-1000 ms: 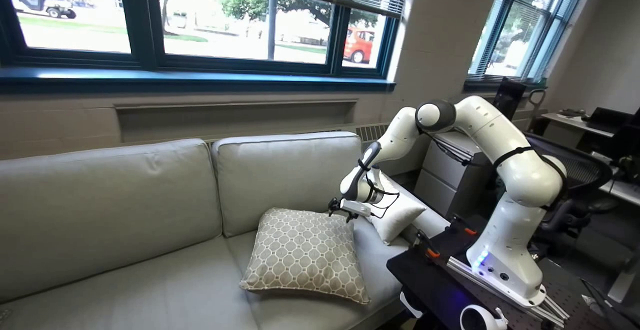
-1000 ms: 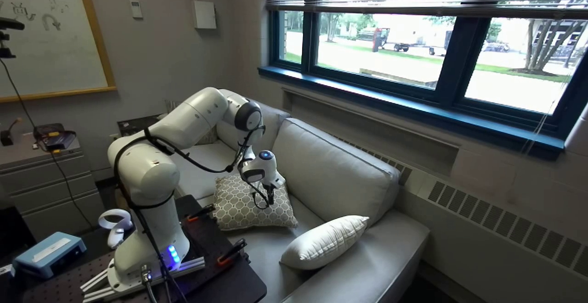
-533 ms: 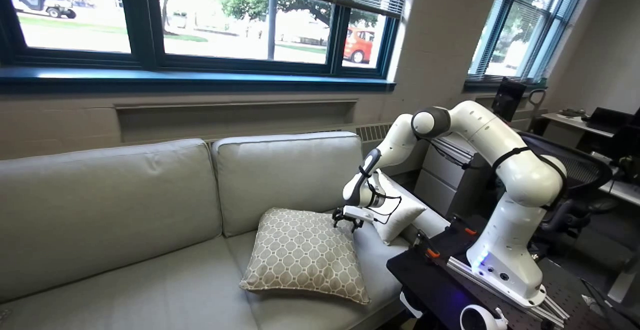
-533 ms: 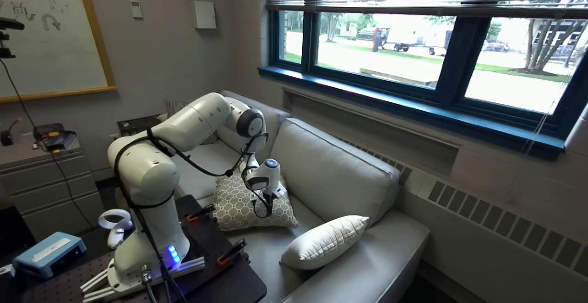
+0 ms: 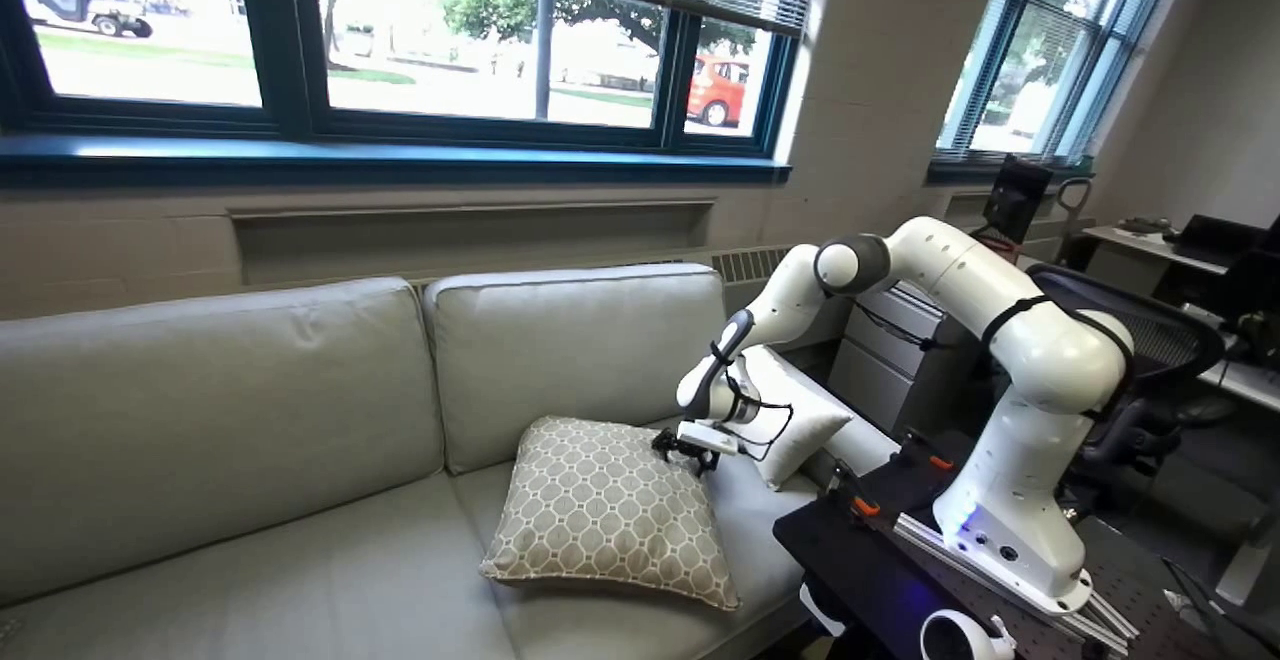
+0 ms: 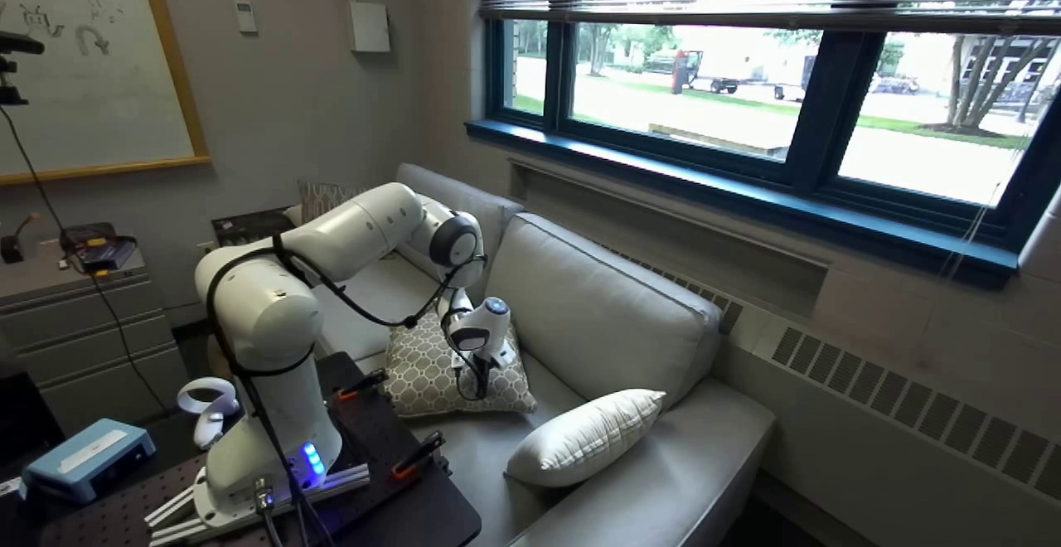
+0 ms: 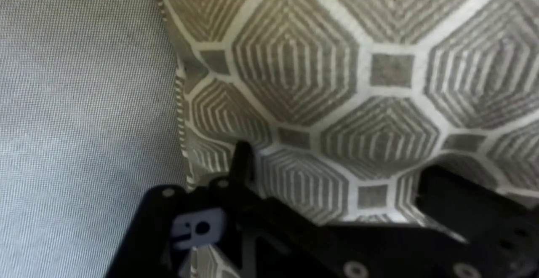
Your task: Put the pillows upright against the armrest
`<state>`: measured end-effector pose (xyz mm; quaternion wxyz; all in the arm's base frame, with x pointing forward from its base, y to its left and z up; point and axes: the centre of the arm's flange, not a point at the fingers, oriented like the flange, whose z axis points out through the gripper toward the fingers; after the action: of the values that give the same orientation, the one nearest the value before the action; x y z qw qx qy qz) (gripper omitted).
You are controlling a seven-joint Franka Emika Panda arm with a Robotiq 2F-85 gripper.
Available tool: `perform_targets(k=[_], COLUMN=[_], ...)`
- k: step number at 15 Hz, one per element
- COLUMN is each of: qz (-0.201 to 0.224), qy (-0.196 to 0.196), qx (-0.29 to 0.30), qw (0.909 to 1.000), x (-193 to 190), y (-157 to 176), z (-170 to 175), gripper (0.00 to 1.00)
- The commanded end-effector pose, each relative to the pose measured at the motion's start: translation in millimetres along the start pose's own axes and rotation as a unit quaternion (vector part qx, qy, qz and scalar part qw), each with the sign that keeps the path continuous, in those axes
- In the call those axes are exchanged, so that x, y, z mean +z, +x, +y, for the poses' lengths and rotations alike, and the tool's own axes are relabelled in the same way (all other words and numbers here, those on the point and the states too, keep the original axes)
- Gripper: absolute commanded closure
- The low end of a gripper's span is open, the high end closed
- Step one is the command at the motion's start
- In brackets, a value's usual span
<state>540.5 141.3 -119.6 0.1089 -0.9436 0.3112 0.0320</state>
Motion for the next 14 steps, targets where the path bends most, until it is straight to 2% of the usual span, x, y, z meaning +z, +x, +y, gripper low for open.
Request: perform_targets(k=[1,3,10,14], qz=[-0.025,-0.022,0.004,0.041], qy=[0.004,0.009,0.032,0.06], qx=[0.016,0.016,0.011,0.005], qw=[0.9995,0.9996,0.9994,0.9974], x=[38,37,1,-32], y=[3,8,16,17], z=[-12,-17,-31,-43], gripper=[0.25,0.32,0.84,0.93])
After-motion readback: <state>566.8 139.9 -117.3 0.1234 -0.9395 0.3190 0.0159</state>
